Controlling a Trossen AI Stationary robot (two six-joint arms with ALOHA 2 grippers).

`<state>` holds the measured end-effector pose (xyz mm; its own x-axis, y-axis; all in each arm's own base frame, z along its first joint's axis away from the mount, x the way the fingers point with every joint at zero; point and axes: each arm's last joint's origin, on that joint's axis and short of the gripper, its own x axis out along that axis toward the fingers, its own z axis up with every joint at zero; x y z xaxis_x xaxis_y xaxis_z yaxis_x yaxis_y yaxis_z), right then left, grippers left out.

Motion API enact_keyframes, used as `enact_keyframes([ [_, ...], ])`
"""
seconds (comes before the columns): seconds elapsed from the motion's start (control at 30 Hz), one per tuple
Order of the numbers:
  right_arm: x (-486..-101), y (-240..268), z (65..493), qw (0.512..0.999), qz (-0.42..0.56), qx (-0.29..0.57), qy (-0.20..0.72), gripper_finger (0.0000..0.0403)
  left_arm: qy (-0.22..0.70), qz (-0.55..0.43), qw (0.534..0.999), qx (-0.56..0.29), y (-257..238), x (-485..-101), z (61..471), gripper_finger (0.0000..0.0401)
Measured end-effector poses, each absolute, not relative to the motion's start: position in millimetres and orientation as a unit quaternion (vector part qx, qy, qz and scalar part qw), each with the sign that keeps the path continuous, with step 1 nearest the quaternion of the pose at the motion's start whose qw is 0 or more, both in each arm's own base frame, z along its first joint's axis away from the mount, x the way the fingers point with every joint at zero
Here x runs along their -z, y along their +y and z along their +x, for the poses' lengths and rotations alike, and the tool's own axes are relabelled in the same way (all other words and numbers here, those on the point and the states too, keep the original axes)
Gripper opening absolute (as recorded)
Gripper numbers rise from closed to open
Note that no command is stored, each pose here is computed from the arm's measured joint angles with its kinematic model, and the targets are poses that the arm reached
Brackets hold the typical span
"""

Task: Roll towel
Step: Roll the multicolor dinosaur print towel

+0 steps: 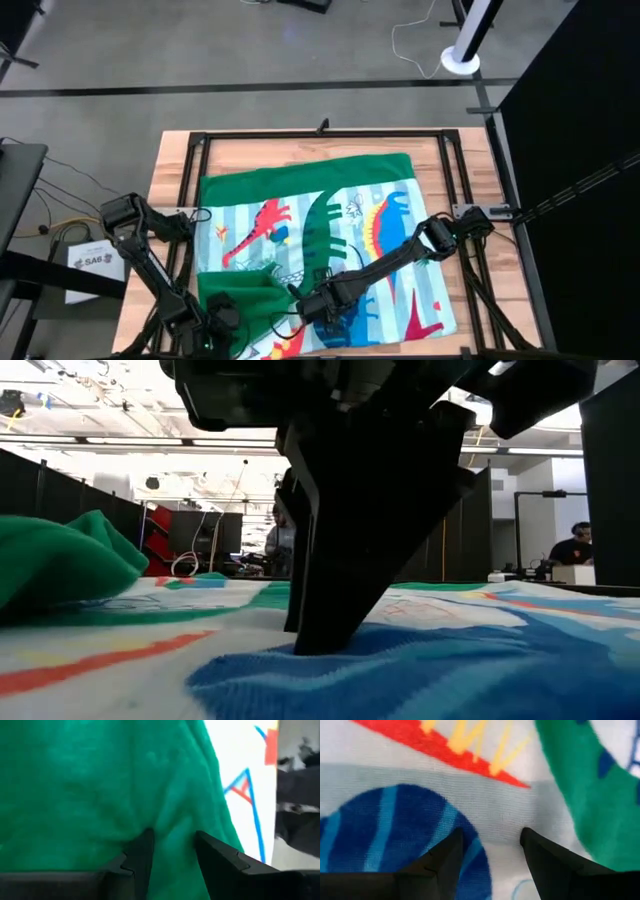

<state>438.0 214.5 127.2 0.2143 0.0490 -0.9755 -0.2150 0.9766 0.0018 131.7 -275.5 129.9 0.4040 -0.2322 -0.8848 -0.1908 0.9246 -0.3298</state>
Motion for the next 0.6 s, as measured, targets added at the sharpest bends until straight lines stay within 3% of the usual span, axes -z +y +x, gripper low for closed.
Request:
enact_keyframes([
  [0.33, -125, 208, 442, 0.777, -0.063, -0.085, 0.62, 0.0192, 0.642, -0.223, 0.731, 0.061, -277, -155, 94, 0.0134],
  [0.6, -136, 196, 447, 0.786, -0.054, -0.081, 0.611, 0.0192, 0.621, -0.253, 0.735, 0.098, -276, -176, 93, 0.0134],
])
